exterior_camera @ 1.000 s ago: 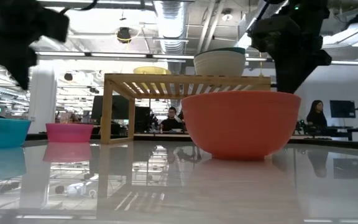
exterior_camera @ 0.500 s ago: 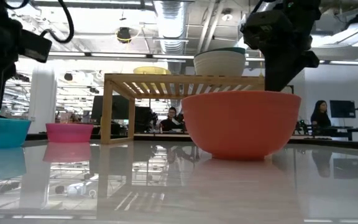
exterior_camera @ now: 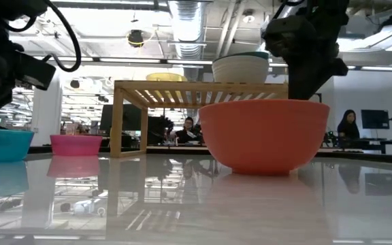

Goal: Place and stack bowls onto a shelf
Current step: Stack the orange bowl on top of the green bowl on the shelf

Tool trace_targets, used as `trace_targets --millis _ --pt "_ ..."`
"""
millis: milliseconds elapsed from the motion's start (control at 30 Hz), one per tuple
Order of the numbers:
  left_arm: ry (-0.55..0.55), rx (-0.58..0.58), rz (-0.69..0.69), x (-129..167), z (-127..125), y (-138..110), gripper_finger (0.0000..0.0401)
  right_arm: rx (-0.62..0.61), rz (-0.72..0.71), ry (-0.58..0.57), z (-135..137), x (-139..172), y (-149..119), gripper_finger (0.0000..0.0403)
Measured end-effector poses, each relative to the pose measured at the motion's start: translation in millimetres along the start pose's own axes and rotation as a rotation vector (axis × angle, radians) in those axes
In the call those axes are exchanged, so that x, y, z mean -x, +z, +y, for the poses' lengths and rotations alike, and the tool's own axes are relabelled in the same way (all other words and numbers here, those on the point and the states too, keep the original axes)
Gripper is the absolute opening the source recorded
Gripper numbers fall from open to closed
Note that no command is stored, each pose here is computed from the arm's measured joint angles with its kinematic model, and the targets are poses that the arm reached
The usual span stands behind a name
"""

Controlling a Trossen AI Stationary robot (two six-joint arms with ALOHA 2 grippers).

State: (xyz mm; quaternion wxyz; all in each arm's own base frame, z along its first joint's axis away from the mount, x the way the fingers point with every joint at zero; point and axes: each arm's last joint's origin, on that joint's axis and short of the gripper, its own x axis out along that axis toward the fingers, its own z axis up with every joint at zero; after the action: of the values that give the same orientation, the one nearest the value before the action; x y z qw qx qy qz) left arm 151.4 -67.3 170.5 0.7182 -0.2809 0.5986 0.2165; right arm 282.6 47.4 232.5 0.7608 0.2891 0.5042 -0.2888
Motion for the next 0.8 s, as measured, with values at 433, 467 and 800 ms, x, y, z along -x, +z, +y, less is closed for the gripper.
trace_targets --millis 433,467,800 --pt "-0.059 0.064 -0.135 37 -21 15 0.0149 0.014 0.078 0.026 19 -45 -1 0.021" --pt "-0.068 0.06 -0.153 41 -24 17 0.0153 0.028 0.084 0.021 21 -49 -2 0.0217" --pt "-0.112 0.065 -0.312 69 -37 30 0.0182 0.093 0.078 0.031 24 -55 -3 0.007"
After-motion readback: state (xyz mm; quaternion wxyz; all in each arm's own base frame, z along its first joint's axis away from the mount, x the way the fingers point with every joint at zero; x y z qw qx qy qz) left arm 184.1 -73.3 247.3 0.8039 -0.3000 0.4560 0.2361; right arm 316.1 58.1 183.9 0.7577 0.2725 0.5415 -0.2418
